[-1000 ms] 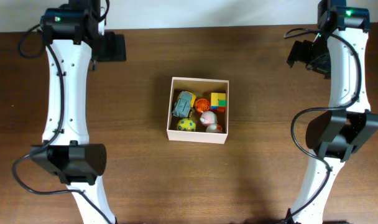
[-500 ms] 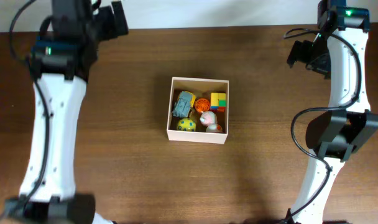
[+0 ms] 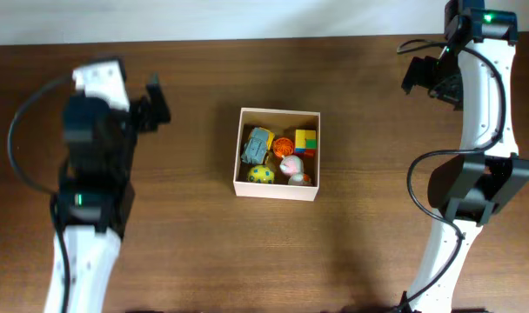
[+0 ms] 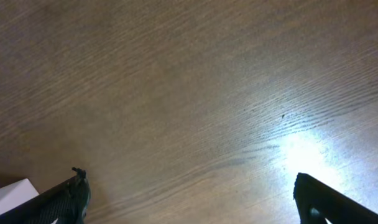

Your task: Pack container

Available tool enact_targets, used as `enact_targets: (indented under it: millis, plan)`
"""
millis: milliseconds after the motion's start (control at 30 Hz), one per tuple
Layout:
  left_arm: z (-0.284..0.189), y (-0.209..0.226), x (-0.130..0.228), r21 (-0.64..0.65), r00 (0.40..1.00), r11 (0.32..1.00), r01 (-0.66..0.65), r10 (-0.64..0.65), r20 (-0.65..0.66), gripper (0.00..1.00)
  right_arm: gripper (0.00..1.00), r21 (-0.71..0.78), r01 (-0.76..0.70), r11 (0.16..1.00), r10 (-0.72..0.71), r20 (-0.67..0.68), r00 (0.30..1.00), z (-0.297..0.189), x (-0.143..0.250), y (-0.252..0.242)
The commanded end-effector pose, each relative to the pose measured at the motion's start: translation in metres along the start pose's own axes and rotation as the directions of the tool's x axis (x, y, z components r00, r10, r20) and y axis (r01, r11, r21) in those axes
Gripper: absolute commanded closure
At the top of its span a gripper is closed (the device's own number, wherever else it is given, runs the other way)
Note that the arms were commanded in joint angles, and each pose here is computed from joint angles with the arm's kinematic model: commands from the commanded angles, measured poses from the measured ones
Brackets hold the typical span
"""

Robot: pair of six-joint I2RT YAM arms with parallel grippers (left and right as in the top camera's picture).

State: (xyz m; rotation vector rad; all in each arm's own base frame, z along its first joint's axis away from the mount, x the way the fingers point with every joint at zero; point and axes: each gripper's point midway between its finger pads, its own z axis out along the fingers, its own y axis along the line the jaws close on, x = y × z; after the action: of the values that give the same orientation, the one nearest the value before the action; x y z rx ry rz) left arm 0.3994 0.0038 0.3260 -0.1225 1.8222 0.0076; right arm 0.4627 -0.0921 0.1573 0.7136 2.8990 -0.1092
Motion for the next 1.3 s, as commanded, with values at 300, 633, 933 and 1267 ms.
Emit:
enact_targets:
  millis: [300,633,933,1267]
  plan:
    - [-0.068,0.024,0.108,0.024,0.990,0.999,-0.037,0.034,0.136,0.01,0.01,-0.017,-0.007,1.000,0.008,0.044,0.999,-0.018,-0.003,0.001]
    - [-0.091,0.025,0.156,0.045,0.968,0.998,-0.043,0.031,0.251,0.01,0.01,-0.017,-0.007,1.000,0.008,0.044,0.999,-0.018,-0.003,0.001]
    - [-0.093,0.027,0.182,0.041,0.973,0.998,-0.052,0.041,0.228,0.01,0.01,-0.017,-0.007,1.000,0.008,0.044,0.999,-0.018,-0.003,0.001]
    - [-0.107,0.029,0.183,0.013,0.962,0.992,-0.122,0.115,0.247,0.01,0.01,-0.017,-0.007,1.000,0.008,0.044,0.999,-0.018,-0.003,0.001]
